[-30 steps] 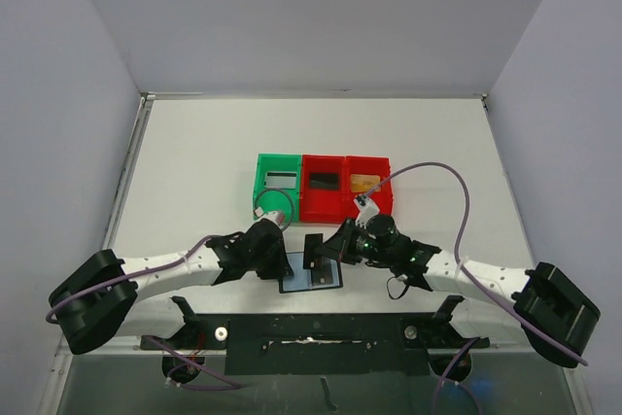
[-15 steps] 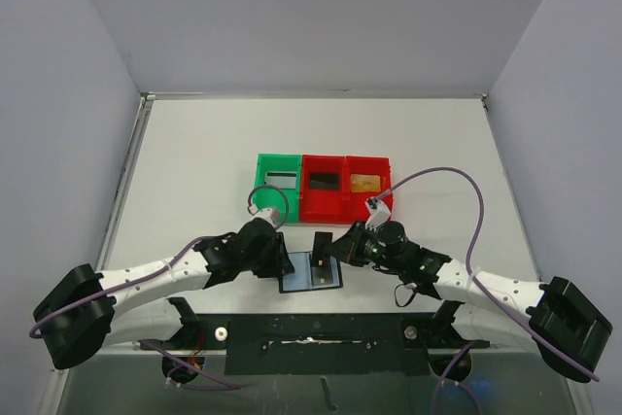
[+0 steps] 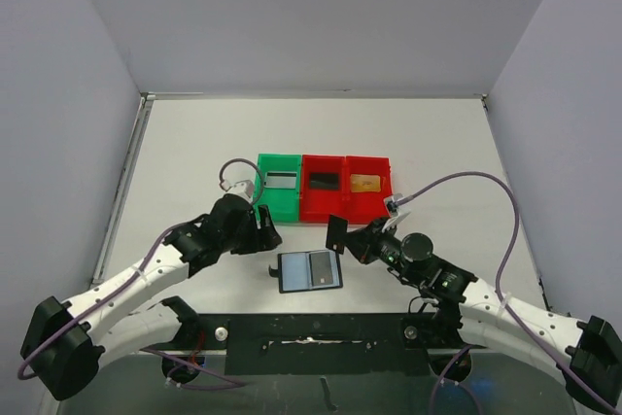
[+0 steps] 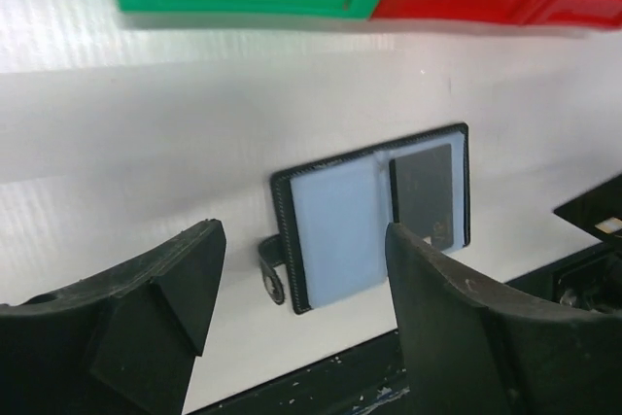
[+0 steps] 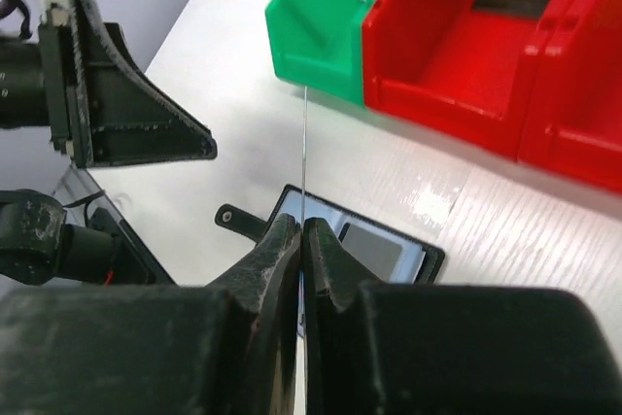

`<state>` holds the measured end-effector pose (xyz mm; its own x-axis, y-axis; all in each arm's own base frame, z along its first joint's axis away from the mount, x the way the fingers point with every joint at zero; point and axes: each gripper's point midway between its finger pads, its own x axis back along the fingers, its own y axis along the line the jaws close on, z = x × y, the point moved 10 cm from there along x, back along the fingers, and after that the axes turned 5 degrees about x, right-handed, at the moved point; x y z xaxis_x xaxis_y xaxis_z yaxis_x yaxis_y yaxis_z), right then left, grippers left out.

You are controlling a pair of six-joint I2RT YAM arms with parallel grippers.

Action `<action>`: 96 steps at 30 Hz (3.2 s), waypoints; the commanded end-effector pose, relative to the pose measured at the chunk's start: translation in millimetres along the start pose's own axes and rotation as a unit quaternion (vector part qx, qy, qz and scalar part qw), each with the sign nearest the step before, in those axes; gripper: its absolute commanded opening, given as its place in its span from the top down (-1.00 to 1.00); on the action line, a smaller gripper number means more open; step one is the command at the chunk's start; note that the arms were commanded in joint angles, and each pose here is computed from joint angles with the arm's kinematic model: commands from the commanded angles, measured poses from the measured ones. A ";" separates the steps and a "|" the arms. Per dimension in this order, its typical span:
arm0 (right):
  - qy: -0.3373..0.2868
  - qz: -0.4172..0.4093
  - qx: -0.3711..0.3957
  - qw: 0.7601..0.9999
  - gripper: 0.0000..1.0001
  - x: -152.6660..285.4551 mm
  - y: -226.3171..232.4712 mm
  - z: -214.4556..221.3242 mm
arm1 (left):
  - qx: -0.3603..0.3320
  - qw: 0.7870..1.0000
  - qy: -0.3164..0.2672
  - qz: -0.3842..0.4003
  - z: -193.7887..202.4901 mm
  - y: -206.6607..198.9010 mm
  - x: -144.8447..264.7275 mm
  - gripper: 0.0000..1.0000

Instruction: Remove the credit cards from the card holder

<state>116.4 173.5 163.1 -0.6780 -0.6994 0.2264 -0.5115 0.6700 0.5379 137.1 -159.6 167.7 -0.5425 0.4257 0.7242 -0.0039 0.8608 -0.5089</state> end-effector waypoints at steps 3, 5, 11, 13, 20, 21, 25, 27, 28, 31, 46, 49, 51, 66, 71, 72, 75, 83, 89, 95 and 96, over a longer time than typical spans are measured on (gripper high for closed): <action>-0.068 0.003 0.184 0.981 1.00 13.6 -4.2 -21.6 | -0.013 0.998 -0.060 -0.003 -48.8 4.8 28.3 -0.37; -0.069 0.008 0.221 0.973 1.00 17.0 -5.8 -25.7 | -0.017 0.997 -0.080 -0.013 -60.5 10.5 34.6 -0.39; -0.062 0.058 0.267 0.960 1.00 22.6 -10.3 -37.6 | -0.008 0.984 -0.163 -0.072 -93.4 29.2 55.1 -0.41; -0.061 0.078 0.266 0.959 1.00 23.0 -11.4 -40.7 | -0.003 0.976 -0.190 -0.104 -101.8 38.2 59.2 -0.41; -0.035 0.136 0.288 0.947 1.00 18.7 -14.1 -54.0 | -0.002 0.948 -0.262 -0.178 -106.8 62.8 68.6 -0.43; -0.033 0.137 0.290 0.947 1.00 17.1 -13.6 -57.0 | -0.001 0.947 -0.270 -0.175 -107.6 61.9 70.7 -0.43; -0.034 0.139 0.288 0.947 1.00 8.2 -17.6 -70.1 | -0.001 0.945 -0.285 -0.158 -106.2 61.5 70.7 -0.43; -0.036 0.134 0.287 0.948 1.00 3.2 -20.9 -76.9 | -0.002 0.945 -0.285 -0.158 -106.4 61.5 70.8 -0.43; -0.035 0.130 0.289 0.948 1.00 0.4 -22.1 -79.7 | -0.003 0.945 -0.286 -0.159 -106.5 61.4 71.0 -0.43; -0.032 0.116 0.309 0.943 1.00 -9.0 -22.0 -88.9 | -0.005 0.946 -0.284 -0.154 -106.5 61.1 69.8 -0.44; 0.098 0.069 0.533 0.838 1.00 -90.0 -6.2 -122.2 | -0.017 0.947 -0.293 -0.129 -104.9 58.1 73.6 -0.45; 0.121 0.079 0.565 0.812 1.00 -105.7 -10.7 -124.8 | -0.017 0.946 -0.298 -0.128 -104.4 58.2 75.4 -0.45; 0.134 0.082 0.583 0.798 1.00 -116.6 -15.4 -125.7 | -0.018 0.946 -0.299 -0.126 -103.8 58.3 75.7 -0.45; 0.160 0.016 0.642 0.750 1.00 -179.8 -40.9 -125.1 | -0.025 0.945 -0.305 -0.117 -102.6 57.8 78.5 -0.46; 0.210 0.019 0.658 0.723 0.98 -193.2 -52.5 -119.6 | -0.028 0.945 -0.304 -0.113 -102.4 56.9 78.8 -0.46; 0.221 0.017 0.661 0.717 0.98 -193.9 -54.8 -118.6 | -0.028 0.945 -0.305 -0.113 -102.2 57.2 78.9 -0.46; 0.240 0.018 0.665 0.707 0.98 -195.1 -61.2 -116.5 | -0.029 0.945 -0.304 -0.113 -101.9 57.2 78.9 -0.46; 0.235 0.026 0.669 0.705 0.98 -191.7 -62.5 -119.1 | -0.029 0.945 -0.304 -0.113 -101.4 57.6 78.5 -0.46; 0.239 0.023 0.677 0.696 0.98 -192.6 -65.3 -121.0 | -0.030 0.946 -0.302 -0.113 -101.4 57.5 77.6 -0.46; 0.261 0.021 0.678 0.687 0.92 -204.0 -73.3 -112.8 | -0.031 0.946 -0.303 -0.112 -101.4 57.5 78.3 -0.46; 0.259 0.025 0.679 0.687 0.91 -205.9 -74.6 -112.2 | -0.031 0.946 -0.303 -0.112 -101.3 57.4 78.3 -0.46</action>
<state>340.0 236.0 162.7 -0.5763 -0.4344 0.6922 -0.7846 0.0572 -0.6174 175.4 -47.5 231.3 -0.8848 -0.0085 0.4659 -0.1720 0.9351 -0.3097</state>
